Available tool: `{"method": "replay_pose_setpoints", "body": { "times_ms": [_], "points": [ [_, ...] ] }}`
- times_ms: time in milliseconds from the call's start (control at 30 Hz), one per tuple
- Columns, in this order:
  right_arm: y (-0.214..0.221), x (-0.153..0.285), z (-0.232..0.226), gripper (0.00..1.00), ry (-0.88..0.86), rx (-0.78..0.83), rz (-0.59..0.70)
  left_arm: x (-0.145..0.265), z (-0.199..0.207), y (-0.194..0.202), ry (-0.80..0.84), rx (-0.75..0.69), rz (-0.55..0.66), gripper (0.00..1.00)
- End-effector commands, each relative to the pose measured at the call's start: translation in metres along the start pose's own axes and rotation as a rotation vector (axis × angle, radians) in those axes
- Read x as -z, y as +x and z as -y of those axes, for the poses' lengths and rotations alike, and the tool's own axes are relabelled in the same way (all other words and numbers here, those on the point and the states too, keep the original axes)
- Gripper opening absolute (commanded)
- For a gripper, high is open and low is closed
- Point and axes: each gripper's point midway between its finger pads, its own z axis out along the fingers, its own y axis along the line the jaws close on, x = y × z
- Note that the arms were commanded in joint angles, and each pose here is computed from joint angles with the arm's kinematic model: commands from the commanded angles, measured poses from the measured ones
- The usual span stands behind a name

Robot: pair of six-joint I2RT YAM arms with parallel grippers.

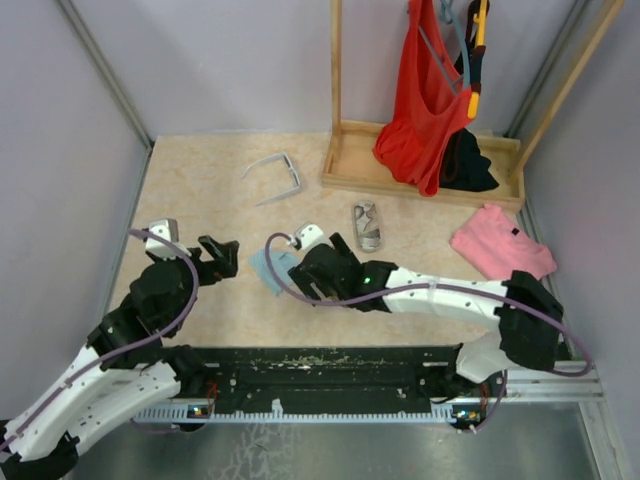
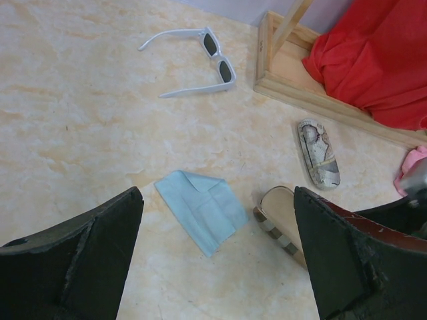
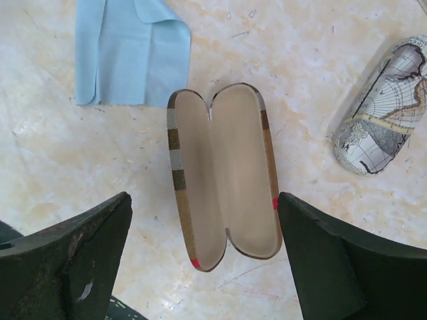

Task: Organize the sunglasses
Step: Place the sunglasses case at the center of the board.

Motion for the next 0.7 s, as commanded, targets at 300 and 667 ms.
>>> {"method": "replay_pose_setpoints", "body": {
  "times_ms": [300,667],
  "points": [
    [0.025,0.009,0.092,0.74,-0.069,-0.443,0.014,-0.036,0.071,0.103,0.201,-0.033,-0.363,0.91],
    [0.087,0.010,0.065,0.67,-0.127,-0.685,-0.108,-0.057,0.086,0.170,0.247,-0.143,-0.482,0.91]
  ]
}}
